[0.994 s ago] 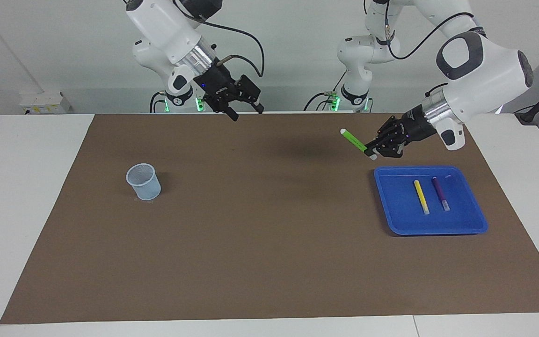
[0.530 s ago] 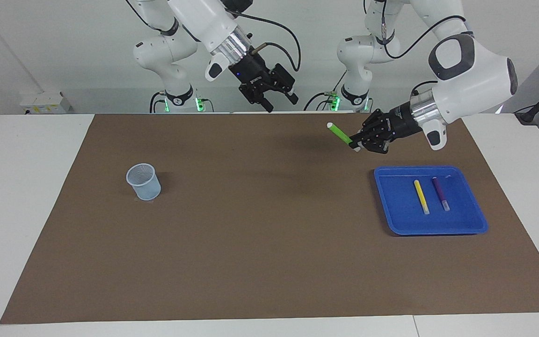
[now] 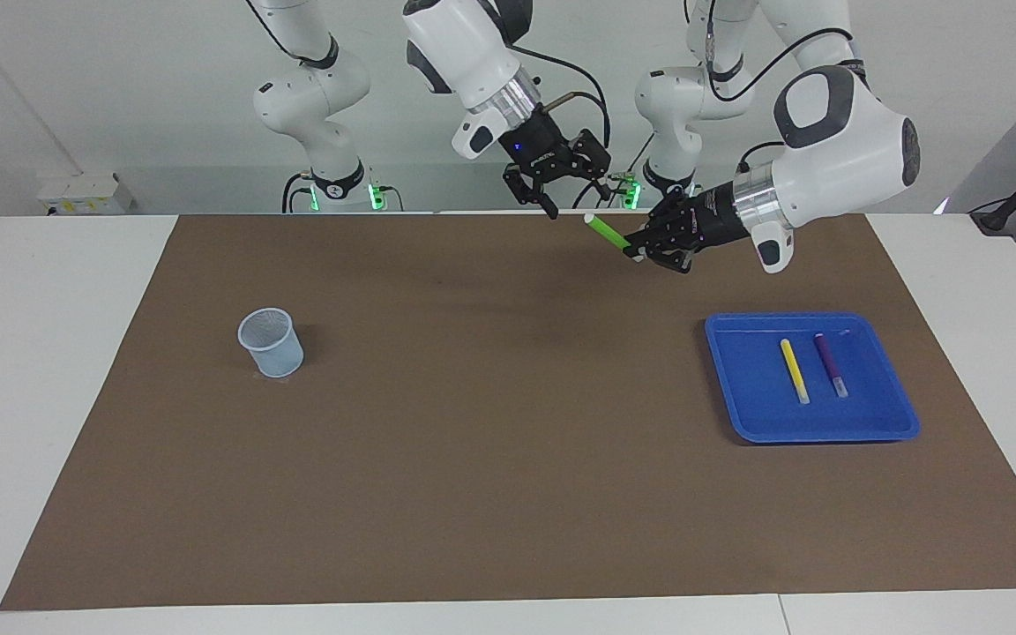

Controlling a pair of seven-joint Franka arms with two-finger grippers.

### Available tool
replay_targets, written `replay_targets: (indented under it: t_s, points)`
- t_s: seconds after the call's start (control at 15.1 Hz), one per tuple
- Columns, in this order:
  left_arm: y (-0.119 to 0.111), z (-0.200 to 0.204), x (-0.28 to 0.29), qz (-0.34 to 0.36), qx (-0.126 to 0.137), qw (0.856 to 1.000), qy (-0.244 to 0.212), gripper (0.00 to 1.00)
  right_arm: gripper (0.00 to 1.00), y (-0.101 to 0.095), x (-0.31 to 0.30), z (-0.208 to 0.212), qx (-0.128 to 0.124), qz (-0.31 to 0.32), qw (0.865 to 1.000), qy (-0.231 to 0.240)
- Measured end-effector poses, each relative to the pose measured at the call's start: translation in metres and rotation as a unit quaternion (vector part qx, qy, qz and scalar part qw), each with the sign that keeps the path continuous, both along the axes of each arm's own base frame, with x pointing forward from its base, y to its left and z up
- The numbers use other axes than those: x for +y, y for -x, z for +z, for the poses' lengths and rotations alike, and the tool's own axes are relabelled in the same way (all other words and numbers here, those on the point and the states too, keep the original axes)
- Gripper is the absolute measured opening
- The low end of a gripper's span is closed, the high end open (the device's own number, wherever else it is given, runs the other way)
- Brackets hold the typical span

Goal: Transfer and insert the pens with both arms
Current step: 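Hold out the green pen while the right gripper reaches its tip, then grasp the green pen with the right gripper and open the left gripper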

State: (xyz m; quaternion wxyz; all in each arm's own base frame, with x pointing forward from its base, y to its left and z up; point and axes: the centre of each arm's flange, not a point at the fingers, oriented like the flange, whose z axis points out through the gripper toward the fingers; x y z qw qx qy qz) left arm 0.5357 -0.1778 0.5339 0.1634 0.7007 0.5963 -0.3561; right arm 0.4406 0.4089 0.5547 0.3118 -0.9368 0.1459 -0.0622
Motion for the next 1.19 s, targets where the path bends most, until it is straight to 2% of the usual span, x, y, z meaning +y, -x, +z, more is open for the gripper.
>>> replay_targets:
  t_s: [0.2, 0.53, 0.66, 1.13, 1.19]
  points:
    - [0.003, -0.002, -0.006, -0.002, 0.005, 1.0, -0.002, 0.16, 1.0, -0.006, 0.002, -0.007, 0.002, -0.003, 1.0, 0.003]
    - [0.004, -0.005, -0.006, -0.002, 0.009, 1.0, -0.003, 0.16, 0.99, -0.029, -0.014, 0.005, -0.007, -0.024, 1.0, -0.004]
    - [0.005, -0.004, -0.006, -0.002, 0.009, 1.0, -0.003, 0.16, 0.9, -0.035, -0.019, 0.005, -0.008, -0.029, 1.0, -0.005]
    - [0.005, -0.004, -0.006, 0.006, 0.017, 1.0, -0.006, 0.16, 0.9, -0.035, -0.016, 0.004, -0.008, -0.026, 1.0, -0.004]
    - [0.005, -0.005, -0.006, 0.008, 0.019, 1.0, -0.005, 0.16, 0.83, -0.034, -0.016, 0.004, -0.008, -0.026, 1.0, -0.004]
